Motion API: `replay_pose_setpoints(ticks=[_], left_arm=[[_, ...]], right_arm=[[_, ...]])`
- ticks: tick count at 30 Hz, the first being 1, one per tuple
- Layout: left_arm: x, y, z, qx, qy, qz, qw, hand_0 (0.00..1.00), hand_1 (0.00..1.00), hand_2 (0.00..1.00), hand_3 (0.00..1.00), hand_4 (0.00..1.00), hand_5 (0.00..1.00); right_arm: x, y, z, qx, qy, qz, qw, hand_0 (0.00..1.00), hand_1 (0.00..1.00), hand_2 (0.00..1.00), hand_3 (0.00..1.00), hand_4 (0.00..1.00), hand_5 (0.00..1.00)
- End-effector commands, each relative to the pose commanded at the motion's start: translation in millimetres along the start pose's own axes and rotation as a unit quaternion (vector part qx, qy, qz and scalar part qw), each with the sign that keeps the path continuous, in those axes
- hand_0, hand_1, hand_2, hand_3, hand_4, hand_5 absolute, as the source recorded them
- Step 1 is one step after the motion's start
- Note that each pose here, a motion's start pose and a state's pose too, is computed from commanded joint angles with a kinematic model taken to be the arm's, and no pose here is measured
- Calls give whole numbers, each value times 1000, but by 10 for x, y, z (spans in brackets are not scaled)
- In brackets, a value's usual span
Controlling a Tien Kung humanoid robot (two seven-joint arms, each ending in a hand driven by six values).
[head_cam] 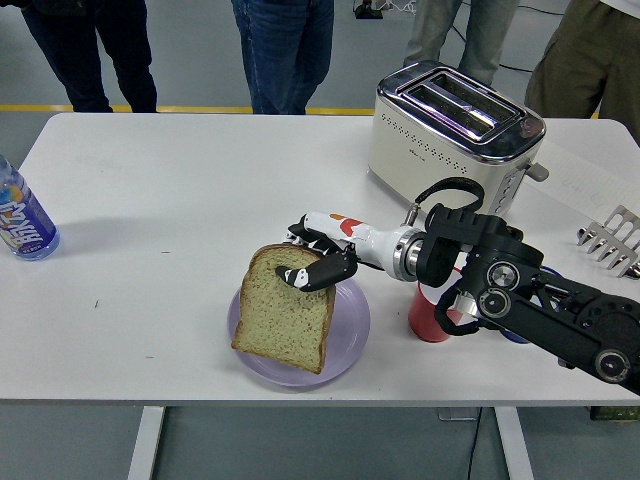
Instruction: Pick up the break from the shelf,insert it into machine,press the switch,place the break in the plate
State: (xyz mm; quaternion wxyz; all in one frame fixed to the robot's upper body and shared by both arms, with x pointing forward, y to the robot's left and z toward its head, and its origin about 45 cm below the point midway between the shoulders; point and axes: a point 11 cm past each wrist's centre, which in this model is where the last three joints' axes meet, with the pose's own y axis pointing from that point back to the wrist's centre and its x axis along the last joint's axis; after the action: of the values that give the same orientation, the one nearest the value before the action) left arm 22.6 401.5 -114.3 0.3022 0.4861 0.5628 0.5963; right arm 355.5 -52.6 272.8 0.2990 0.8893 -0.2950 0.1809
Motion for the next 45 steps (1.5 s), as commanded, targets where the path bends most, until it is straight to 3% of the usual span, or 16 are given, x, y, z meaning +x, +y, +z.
replay_pose_setpoints(ticks=[45], left_arm=[[-3,2,3,1,-8,3,1000,380,495,652,780,649,998]], right_arm=[[-174,-279,242,-29,-67,-9,997,47,130,393,442,440,105]])
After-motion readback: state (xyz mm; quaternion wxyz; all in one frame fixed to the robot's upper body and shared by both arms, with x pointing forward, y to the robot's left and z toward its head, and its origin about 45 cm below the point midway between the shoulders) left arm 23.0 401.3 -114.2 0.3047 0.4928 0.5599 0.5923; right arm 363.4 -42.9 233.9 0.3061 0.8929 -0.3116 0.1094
